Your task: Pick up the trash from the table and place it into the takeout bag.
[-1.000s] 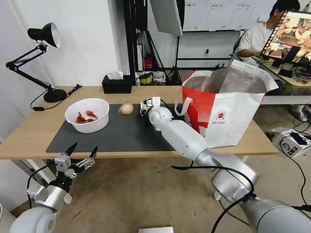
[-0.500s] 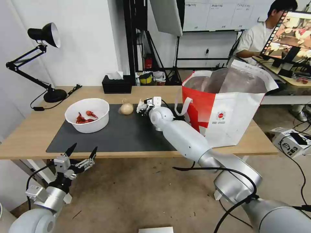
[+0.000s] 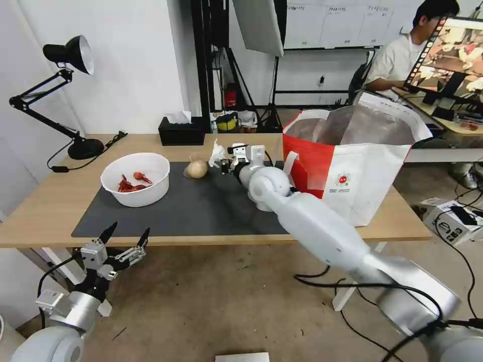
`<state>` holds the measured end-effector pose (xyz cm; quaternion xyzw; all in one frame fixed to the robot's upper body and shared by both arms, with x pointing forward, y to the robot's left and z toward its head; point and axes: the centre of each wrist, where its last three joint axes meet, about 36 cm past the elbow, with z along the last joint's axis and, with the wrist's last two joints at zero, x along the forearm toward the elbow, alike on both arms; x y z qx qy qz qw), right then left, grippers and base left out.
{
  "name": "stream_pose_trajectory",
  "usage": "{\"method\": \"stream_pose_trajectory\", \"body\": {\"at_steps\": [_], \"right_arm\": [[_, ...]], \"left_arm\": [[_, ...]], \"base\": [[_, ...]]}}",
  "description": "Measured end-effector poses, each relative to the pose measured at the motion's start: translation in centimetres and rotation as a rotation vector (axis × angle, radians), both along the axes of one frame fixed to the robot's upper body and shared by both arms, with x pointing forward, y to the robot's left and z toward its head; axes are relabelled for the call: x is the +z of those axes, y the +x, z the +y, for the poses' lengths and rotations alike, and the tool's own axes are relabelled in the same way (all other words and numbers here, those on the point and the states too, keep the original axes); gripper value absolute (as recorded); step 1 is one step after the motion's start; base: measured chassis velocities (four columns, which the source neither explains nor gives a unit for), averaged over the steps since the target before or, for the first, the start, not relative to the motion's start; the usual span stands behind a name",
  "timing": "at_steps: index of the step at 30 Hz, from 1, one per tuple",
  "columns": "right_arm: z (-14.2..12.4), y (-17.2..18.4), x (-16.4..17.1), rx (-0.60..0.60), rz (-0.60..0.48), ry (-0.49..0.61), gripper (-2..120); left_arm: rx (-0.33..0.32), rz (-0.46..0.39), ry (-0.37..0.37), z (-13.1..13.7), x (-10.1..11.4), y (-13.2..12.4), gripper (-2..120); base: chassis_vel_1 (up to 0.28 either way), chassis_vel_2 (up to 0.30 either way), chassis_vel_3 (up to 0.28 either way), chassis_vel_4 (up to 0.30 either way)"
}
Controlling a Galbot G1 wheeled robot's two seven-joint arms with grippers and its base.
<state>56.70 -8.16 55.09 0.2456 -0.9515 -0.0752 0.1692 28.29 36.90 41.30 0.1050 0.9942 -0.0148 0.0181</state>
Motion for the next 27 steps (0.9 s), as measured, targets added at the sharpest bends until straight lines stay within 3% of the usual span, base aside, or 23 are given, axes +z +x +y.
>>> {"method": "stream_pose_trajectory", "body": {"at_steps": [7,10,14,17,27], "right_arm": [[-4.8,-6.1,2.8,0.016,-0.092,0.078,0],[-7.1,-7.9,3.5,-0.05,-0.2,0.132,0],[-8.4,-8.2,4.0,-0.127,-0.295,0.163,0],[-10.4,-8.4,5.0,-0.257,-0.398,0.184,0],[-15.4,-7.7,7.0,-0.423,-0.425,0.126,0]], "left_arm": [[-0.006,-0.003,0.001,-0.1,0.2,0.0,100],[-0.018,-0.004,-0.006,-0.6,0.1,0.2,100],[-0.026,-0.002,-0.012,-0.9,0.0,0.3,100],[-0.031,0.002,-0.016,-1.2,-0.2,0.3,100],[-0.042,0.008,-0.024,-1.6,-0.5,0.7,100]], "base": [[0.0,0.0,0.0,0.0],[0.0,0.0,0.0,0.0],[0.0,0.0,0.0,0.0],[0.0,0.0,0.0,0.0],[0.0,0.0,0.0,0.0]]}}
